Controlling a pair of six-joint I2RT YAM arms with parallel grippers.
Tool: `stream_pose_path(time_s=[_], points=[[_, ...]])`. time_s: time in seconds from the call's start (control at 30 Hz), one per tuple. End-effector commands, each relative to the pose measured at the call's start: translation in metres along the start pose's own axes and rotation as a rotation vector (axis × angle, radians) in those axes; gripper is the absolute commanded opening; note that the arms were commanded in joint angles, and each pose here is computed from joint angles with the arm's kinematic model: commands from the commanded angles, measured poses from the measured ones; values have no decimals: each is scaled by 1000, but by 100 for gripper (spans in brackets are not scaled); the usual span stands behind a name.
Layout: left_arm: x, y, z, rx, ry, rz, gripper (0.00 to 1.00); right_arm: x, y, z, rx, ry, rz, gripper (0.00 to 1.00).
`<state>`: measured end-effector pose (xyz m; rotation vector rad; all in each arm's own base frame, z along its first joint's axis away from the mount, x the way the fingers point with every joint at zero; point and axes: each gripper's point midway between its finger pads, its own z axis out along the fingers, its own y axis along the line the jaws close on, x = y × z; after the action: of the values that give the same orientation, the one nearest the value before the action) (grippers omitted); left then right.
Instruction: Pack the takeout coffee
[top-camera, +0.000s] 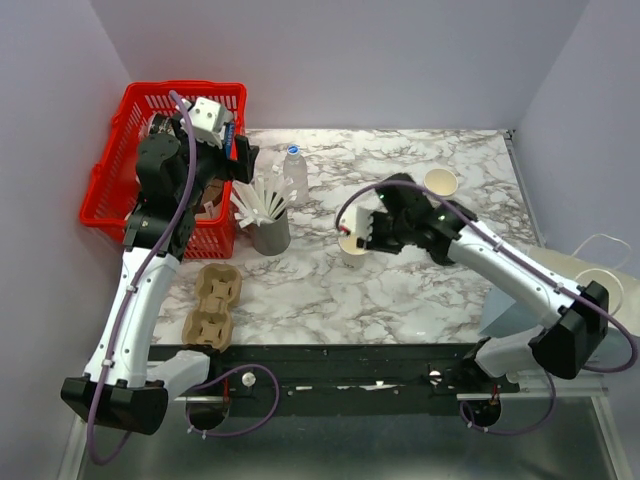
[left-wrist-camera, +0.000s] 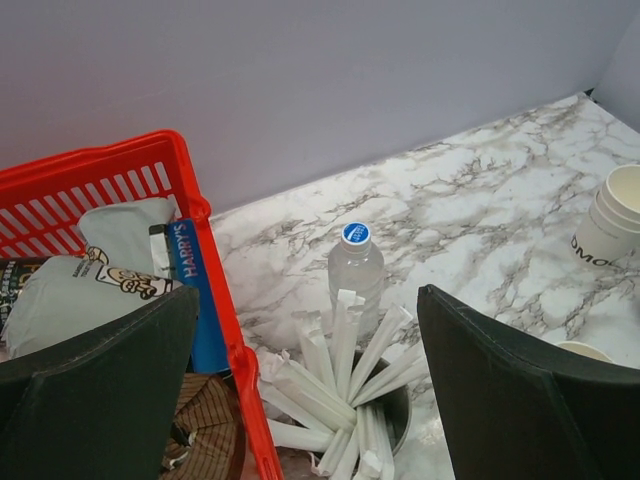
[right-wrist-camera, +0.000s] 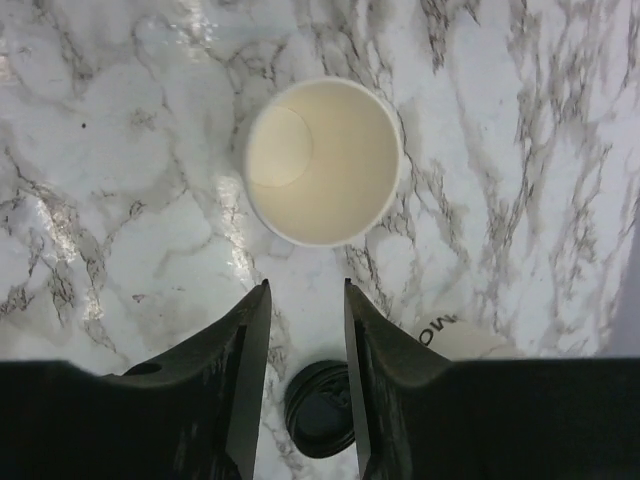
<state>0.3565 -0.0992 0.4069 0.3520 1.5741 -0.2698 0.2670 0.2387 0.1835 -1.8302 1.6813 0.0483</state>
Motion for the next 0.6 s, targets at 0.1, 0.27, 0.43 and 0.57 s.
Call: stream_pose_path(time_s=[0.1, 0.27, 0.43, 0.57], points=[[-20, -22, 6, 154, -44, -30, 99, 112, 7, -13, -111, 174, 448, 36], [-21, -32, 13, 215, -42, -50, 99, 161, 22, -17, -155, 242, 461, 36], [-26, -33, 21, 239, -45, -60, 99, 206, 21, -15, -149, 337, 455, 44], [-26, -35, 25, 251, -46, -80, 99, 232, 17, -15, -139, 384, 426, 48]])
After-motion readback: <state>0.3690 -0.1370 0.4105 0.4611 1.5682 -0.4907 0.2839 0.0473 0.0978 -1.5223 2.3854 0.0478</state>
